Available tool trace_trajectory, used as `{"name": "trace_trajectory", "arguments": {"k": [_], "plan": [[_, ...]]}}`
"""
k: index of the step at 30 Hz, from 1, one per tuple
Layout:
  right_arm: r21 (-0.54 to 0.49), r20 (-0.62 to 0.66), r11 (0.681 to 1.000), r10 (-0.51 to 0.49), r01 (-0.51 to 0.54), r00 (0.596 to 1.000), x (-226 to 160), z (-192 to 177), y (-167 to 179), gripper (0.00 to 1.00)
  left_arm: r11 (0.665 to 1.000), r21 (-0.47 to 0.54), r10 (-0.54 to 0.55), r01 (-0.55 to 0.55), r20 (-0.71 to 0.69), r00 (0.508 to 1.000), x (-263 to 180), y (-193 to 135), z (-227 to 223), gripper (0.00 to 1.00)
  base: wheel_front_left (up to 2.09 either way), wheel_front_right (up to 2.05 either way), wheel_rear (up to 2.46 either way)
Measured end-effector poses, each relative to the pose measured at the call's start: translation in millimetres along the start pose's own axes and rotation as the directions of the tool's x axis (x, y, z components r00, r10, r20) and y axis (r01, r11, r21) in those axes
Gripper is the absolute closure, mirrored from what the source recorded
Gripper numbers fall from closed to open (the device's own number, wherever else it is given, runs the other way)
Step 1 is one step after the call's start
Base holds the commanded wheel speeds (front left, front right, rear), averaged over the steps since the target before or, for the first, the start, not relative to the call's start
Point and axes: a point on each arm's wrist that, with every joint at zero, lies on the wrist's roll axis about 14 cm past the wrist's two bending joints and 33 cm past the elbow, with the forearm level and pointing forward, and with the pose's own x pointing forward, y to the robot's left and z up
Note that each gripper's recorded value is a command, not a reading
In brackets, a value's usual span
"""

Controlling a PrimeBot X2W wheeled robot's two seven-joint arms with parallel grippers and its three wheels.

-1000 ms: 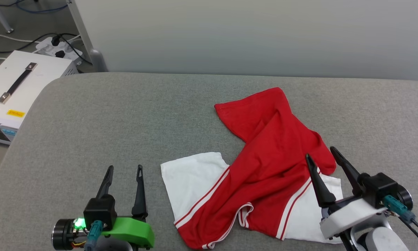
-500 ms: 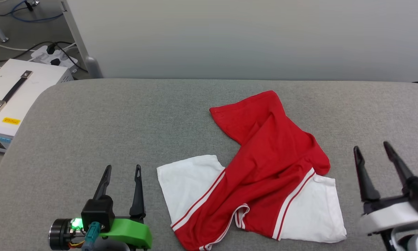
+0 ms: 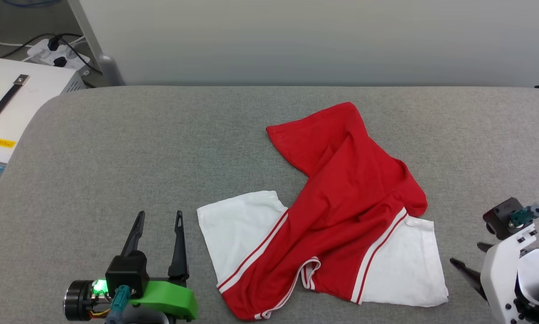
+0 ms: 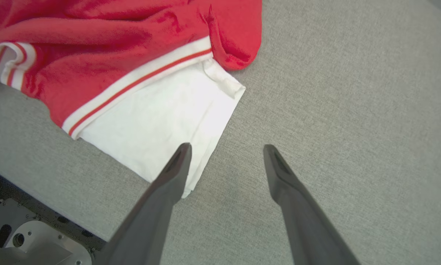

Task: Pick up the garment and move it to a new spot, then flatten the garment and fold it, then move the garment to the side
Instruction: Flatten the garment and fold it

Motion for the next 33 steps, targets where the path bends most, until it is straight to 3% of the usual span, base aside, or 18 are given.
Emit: {"name": "trace_trajectory", "arguments": {"k": [3, 8, 18, 19, 20, 27, 33], "plan": [[0.017, -0.146, 0.999, 0.054, -0.052, 0.988, 6, -28, 8, 0.0, 1.0, -0.001, -0.002, 0.002, -0.007, 1.0, 2, -1, -3, 0.0, 0.0, 0.0, 0.0], [0.044, -0.26, 0.994, 0.104, -0.096, 0.96, 22, -53, 17, 0.0, 1.0, 0.0, 0.001, -0.001, -0.014, 1.0, 8, 0, -6, 0.0, 0.0, 0.0, 0.0], [0.093, -0.317, 0.985, 0.17, -0.147, 0.933, 54, -83, 36, 0.0, 1.0, 0.005, 0.029, -0.029, -0.039, 0.999, 12, 9, -14, 0.0, 0.0, 0.0, 0.0], [0.094, -0.307, 0.985, 0.17, -0.148, 0.936, 56, -83, 36, 0.16, 0.999, 0.005, 0.034, -0.033, -0.04, 0.999, 12, 10, -15, 0.0, 0.0, 0.0, 0.0], [0.096, -0.29, 0.985, 0.167, -0.145, 0.942, 57, -80, 35, 1.0, 0.999, 0.005, 0.036, -0.036, -0.04, 0.999, 12, 10, -15, 0.0, 0.0, 0.0, 0.0], [0.137, -0.159, 0.99, 0.065, -0.044, 0.985, 52, -55, -6, 1.0, 1.0, -0.001, 0.027, -0.027, -0.024, 0.999, 13, 7, -9, 0.0, 0.0, 0.0, 0.0], [0.14, -0.215, 0.98, -0.111, 0.143, 0.97, 23, -69, -79, 1.0, 1.0, -0.001, 0.026, -0.026, -0.01, 1.0, 12, 7, -5, 0.0, 0.0, 0.0, 0.0]]}}
